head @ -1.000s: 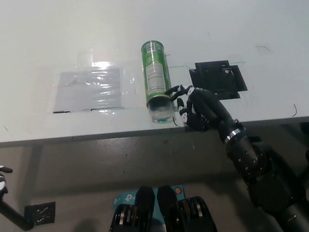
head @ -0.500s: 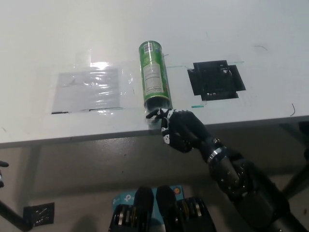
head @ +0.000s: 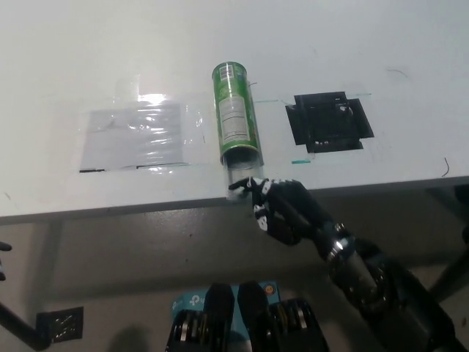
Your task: The robot uses its right hand finger to pull out the chips tray kept inside a container in the middle of the desk
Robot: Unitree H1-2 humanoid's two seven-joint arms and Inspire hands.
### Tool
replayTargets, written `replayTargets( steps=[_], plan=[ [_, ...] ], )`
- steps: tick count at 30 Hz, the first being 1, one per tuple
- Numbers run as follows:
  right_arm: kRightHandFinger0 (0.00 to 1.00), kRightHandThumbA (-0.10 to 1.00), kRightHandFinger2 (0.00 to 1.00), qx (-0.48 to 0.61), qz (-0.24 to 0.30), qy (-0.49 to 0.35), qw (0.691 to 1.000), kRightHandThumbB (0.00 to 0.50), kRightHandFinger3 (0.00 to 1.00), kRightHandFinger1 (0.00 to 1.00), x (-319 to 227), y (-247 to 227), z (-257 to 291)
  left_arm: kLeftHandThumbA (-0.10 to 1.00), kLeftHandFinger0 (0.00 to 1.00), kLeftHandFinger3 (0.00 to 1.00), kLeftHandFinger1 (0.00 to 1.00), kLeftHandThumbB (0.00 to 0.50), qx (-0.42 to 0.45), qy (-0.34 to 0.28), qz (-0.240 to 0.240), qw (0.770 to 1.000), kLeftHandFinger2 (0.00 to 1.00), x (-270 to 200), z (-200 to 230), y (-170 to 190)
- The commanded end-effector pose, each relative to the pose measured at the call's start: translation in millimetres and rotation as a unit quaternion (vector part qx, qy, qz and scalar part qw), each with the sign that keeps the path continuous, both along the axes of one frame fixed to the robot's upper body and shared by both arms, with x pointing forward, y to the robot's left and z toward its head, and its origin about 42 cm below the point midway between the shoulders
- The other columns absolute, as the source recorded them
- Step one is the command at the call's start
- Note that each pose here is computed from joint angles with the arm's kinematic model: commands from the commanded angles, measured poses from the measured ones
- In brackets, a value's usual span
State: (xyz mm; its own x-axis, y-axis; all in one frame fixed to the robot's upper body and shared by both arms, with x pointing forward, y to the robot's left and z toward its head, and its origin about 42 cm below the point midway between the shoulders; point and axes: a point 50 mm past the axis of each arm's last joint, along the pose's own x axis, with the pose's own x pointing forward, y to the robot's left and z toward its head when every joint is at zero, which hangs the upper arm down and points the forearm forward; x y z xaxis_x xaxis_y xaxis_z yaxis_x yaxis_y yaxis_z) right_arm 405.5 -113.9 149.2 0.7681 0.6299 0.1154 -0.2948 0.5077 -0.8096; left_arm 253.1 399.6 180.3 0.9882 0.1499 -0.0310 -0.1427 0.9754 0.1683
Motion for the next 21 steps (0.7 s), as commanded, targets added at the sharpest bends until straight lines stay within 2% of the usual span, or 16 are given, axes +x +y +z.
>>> replayTargets(
  steps=[1,2,3,5,6,8,9,15,20,21],
  plan=[
    [0.41,-0.10,0.66,0.028,0.035,0.022,0.999,0.098,0.76,0.49,-22,3,-7,0.00,0.11,0.38,0.10,0.000,0.021,-0.018,-0.010,1.000,0.21,4,19,6],
    [0.38,-0.10,0.65,0.028,0.034,0.027,0.999,0.092,0.77,0.48,-28,3,-8,0.00,0.11,0.38,0.10,0.000,0.022,-0.018,-0.011,1.000,0.21,4,19,6],
    [0.41,-0.10,0.67,0.033,0.034,0.042,0.998,0.088,0.79,0.50,-36,3,-13,0.01,0.11,0.38,0.11,0.000,0.024,-0.018,-0.013,0.999,0.20,4,20,7],
    [0.36,-0.10,0.65,0.045,0.038,0.044,0.997,0.096,0.78,0.46,-42,5,-15,0.01,0.11,0.38,0.11,0.000,0.022,-0.018,-0.011,1.000,0.20,5,20,7],
    [0.41,-0.10,0.64,0.042,0.039,0.043,0.997,0.087,0.79,0.48,-45,6,-17,0.00,0.10,0.38,0.09,0.000,0.020,-0.019,-0.011,1.000,0.19,5,21,6],
    [0.43,-0.10,0.64,0.047,0.047,0.043,0.997,0.079,0.80,0.49,-54,10,-24,0.00,0.10,0.38,0.09,0.000,0.018,-0.021,-0.010,1.000,0.19,4,21,6],
    [0.43,-0.10,0.68,0.025,0.045,0.044,0.998,0.064,0.82,0.51,-59,13,-24,-0.01,0.08,0.38,0.08,0.000,0.019,-0.023,-0.010,1.000,0.20,5,20,6],
    [0.44,-0.10,0.68,0.020,0.048,0.037,0.998,0.083,0.80,0.53,-71,25,-26,-0.02,0.10,0.38,0.09,0.000,0.014,-0.022,-0.010,1.000,0.19,5,20,6],
    [0.40,-0.10,0.66,0.021,0.047,0.032,0.998,0.073,0.81,0.50,-75,22,-30,-0.08,0.08,0.35,0.07,0.000,0.029,-0.023,-0.008,0.999,0.15,8,22,5],
    [0.42,-0.10,0.69,0.019,0.046,0.032,0.998,0.069,0.82,0.53,-75,21,-29,-0.08,0.09,0.36,0.07,0.000,0.029,-0.023,-0.010,0.999,0.16,8,22,6]
  ],
)
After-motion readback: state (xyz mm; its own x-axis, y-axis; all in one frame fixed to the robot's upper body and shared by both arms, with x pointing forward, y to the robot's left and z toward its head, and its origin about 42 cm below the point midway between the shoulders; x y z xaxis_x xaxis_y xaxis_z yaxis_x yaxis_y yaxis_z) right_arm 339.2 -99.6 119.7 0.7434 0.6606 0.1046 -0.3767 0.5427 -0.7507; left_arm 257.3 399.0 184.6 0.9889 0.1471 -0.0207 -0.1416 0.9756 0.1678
